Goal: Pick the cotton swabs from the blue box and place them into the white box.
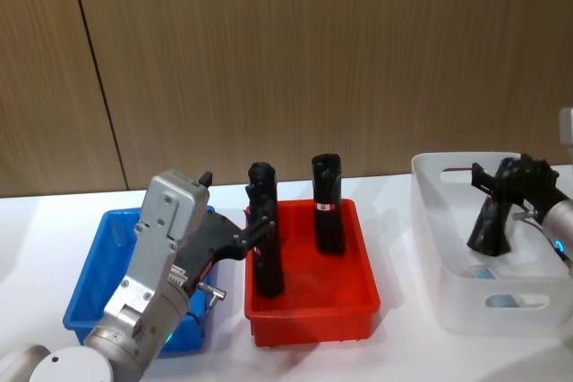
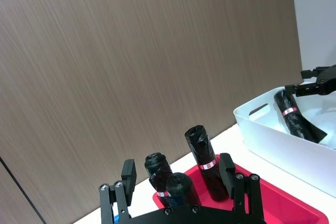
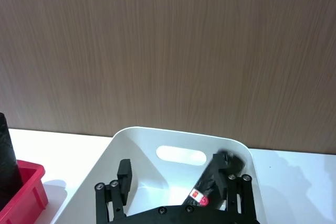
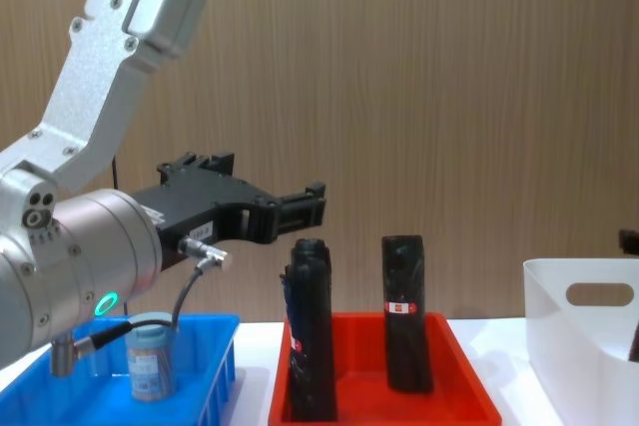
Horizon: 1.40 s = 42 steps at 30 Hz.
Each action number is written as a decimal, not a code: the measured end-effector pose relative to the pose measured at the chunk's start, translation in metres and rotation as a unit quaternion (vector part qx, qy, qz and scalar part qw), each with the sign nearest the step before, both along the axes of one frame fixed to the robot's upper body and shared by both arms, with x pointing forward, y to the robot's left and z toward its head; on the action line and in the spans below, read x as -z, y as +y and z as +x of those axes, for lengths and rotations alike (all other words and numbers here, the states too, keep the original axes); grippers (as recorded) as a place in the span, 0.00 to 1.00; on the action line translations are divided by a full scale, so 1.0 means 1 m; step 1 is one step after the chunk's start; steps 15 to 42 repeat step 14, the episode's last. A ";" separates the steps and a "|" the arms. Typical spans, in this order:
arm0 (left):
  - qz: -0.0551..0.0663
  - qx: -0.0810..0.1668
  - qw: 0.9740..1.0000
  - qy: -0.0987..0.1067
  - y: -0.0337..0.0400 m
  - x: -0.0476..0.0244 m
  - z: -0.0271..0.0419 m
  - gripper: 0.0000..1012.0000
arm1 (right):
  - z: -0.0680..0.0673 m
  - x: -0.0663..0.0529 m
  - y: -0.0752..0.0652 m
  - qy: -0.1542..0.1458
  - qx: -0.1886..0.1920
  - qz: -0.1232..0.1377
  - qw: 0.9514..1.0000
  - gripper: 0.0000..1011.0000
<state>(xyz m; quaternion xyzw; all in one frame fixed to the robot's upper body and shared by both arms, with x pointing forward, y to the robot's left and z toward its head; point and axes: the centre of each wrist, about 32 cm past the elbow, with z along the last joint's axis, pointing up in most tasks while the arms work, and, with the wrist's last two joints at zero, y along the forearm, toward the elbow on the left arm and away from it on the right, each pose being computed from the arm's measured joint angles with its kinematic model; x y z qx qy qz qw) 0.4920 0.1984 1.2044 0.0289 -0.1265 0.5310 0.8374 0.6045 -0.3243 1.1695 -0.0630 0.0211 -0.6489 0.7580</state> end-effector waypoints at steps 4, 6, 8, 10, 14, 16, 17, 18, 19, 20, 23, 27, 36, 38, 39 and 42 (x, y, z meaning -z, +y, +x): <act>0.000 0.000 1.000 0.000 0.0000 0.0000 0.0000 0.99 | 0.000 0.001 0.000 0.000 0.001 0.001 1.000 0.99; 0.000 0.000 1.000 0.000 0.0000 0.0000 0.0000 0.99 | 0.000 0.001 -0.001 0.000 0.001 0.001 1.000 0.99; 0.000 0.000 1.000 0.000 0.0000 0.0000 0.0000 0.99 | 0.000 0.001 -0.001 0.000 0.001 0.002 1.000 0.99; 0.000 0.000 1.000 0.000 0.0000 0.0000 0.0000 0.99 | 0.000 0.002 -0.001 0.000 0.002 0.003 1.000 0.99; 0.000 0.000 1.000 0.000 0.0000 0.0000 0.0000 0.99 | 0.000 0.002 -0.001 0.000 0.002 0.003 1.000 0.99; 0.000 0.000 1.000 0.000 0.0000 0.0000 0.0000 0.99 | 0.000 0.002 -0.001 0.000 0.002 0.003 1.000 0.99; 0.000 0.000 1.000 0.000 0.0000 0.0000 0.0000 0.99 | 0.000 0.002 -0.001 0.000 0.002 0.003 1.000 0.99; 0.000 0.000 1.000 0.000 0.0000 0.0000 0.0000 0.99 | 0.000 0.002 -0.001 0.000 0.002 0.003 1.000 0.99; 0.000 0.000 1.000 0.000 0.0000 0.0000 0.0000 0.99 | 0.000 0.002 -0.001 0.000 0.002 0.003 1.000 0.99; 0.000 0.000 1.000 0.000 0.0000 0.0000 0.0000 0.99 | 0.000 0.002 -0.001 0.000 0.002 0.003 1.000 0.99; 0.000 0.000 1.000 0.000 0.0000 0.0000 0.0000 0.99 | 0.000 0.002 -0.001 0.000 0.002 0.003 1.000 0.99; 0.000 0.000 1.000 0.000 0.0000 0.0000 0.0000 0.99 | 0.000 0.002 -0.001 0.000 0.002 0.003 1.000 0.99; 0.000 0.000 1.000 0.000 0.0000 0.0000 0.0000 0.99 | 0.000 0.002 -0.001 0.000 0.002 0.003 1.000 0.99; 0.000 0.000 1.000 0.000 0.0000 0.0000 0.0000 0.99 | 0.000 0.002 -0.001 0.000 0.002 0.003 1.000 0.99; 0.000 0.000 1.000 0.000 0.0000 0.0000 0.0000 0.99 | 0.000 0.002 -0.001 0.000 0.002 0.003 1.000 0.99; 0.000 0.000 1.000 0.000 0.0000 0.0000 0.0000 0.99 | 0.000 0.002 -0.001 0.000 0.002 0.003 1.000 0.99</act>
